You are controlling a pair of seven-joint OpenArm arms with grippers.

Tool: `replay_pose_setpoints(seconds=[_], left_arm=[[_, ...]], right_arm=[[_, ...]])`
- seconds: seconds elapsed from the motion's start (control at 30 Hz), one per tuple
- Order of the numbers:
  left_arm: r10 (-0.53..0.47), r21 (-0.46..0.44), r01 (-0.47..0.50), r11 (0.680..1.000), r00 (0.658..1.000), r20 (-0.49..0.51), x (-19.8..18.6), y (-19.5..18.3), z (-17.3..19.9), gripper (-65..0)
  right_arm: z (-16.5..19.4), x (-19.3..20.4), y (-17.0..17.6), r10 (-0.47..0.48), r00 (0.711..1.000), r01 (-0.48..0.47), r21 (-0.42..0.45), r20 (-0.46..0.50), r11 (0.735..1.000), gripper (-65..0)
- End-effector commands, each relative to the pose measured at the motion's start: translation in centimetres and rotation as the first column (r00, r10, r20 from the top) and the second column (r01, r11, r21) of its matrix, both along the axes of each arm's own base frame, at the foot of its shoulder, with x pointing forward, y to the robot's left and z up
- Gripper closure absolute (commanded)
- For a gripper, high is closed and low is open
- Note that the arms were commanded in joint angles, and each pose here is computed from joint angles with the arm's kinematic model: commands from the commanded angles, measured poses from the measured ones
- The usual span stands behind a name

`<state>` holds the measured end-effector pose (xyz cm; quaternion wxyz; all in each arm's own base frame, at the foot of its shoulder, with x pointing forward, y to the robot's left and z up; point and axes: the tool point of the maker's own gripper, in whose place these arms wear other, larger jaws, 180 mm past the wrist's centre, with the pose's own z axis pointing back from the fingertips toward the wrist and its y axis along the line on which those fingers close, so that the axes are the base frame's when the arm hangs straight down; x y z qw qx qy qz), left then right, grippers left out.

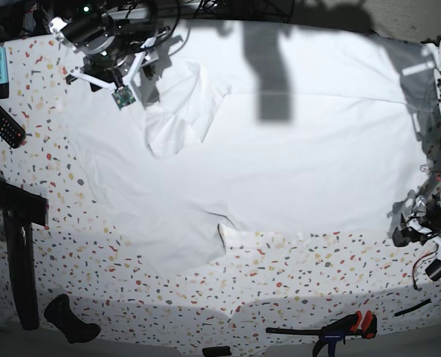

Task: Fold the T-shirt properly
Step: 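Move the left gripper along the shirt's side toward the hem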

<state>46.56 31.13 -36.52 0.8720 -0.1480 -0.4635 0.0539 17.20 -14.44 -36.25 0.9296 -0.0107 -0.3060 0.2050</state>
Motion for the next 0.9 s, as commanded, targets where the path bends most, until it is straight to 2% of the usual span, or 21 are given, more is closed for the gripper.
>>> replay_pose_setpoints(seconds=[0.0,0.1,0.27,0.37,0.73,0.87], left_arm=[[0.040,0.018,-0.041,0.999,0.996,0.075,1.5,1.5,2.5,-33.9],[0.105,0.058,-0.109,0.992,0.992,0.070,1.2,3.0,1.5,-33.9],[0.119,0.050,-0.123,0.991,0.991,0.066,0.9,3.1,0.9,-33.9],[0.107,0.053,-0.108,0.993,0.994,0.017,0.2,2.9,0.0,-33.9],[0.087,0.090,-0.086,0.992,0.996,-0.016,-0.6,2.9,-1.2,-33.9],[0.022,0.069,-0.017,0.997,0.997,-0.078,-1.8,1.5,-2.6,-33.9]], right_arm=[[0.7,0.3,0.1,0.007,1.000,-0.007,0.004,0.026,1.000,-30.1],[0.7,0.3,0.1,0.007,1.000,-0.007,0.004,0.026,1.000,-30.1],[0.7,0.3,0.1,0.007,1.000,-0.007,0.005,0.026,1.000,-30.1],[0.6,0.3,0.1,0.006,1.000,-0.006,0.003,0.022,1.000,-30.1],[0.6,0.2,0.1,0.005,1.000,-0.005,0.000,0.017,1.000,-30.1],[0.6,0.2,0.1,0.005,1.000,-0.005,0.000,0.017,1.000,-30.1]])
